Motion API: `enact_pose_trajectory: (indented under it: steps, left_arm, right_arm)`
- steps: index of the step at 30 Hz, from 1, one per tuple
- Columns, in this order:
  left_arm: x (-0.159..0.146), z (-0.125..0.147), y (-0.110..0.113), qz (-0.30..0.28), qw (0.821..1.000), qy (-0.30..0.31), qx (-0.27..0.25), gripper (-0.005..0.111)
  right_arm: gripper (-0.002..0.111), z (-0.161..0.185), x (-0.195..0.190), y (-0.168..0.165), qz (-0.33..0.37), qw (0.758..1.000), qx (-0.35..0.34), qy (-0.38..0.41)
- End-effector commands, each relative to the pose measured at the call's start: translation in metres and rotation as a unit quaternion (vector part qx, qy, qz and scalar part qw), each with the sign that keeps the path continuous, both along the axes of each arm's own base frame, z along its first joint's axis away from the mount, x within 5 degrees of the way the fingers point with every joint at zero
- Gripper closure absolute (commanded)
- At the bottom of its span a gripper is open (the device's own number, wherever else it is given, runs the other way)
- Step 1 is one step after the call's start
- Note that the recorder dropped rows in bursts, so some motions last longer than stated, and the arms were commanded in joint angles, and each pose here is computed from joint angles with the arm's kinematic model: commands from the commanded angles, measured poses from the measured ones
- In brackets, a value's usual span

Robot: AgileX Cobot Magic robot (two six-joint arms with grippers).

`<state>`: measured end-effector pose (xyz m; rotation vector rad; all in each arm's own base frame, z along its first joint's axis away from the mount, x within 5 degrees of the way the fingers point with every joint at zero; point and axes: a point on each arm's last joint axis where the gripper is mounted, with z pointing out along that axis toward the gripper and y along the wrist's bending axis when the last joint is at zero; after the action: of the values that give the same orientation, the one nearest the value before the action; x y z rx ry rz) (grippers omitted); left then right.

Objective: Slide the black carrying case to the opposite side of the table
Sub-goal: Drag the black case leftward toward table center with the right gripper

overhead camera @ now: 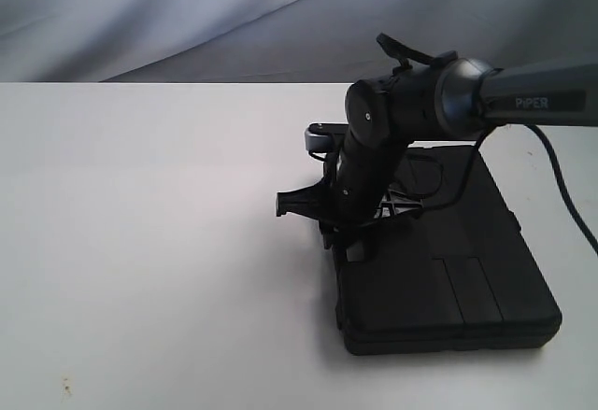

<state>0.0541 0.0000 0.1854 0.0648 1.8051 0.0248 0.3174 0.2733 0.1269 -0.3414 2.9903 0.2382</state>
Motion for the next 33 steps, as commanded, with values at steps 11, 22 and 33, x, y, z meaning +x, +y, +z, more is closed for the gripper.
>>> enact_pose_trajectory:
  steps: [11, 22, 33]
  left_arm:
    - [0.000, -0.001, 0.000, 0.002, 1.000, -0.002, -0.003, 0.107]
    - [0.000, -0.001, 0.000, 0.002, 1.000, -0.002, -0.003, 0.107]
    - [0.000, -0.001, 0.000, 0.002, 1.000, -0.002, -0.003, 0.107]
  right_arm:
    - [0.106, 0.004, -0.004, 0.018, 0.006, 0.999, 0.042, -0.027]
    - [0.108, 0.015, -0.009, 0.056, 0.010, 0.995, 0.082, -0.049]
    - [0.108, 0.018, 0.004, 0.106, 0.015, 0.993, 0.104, -0.050]
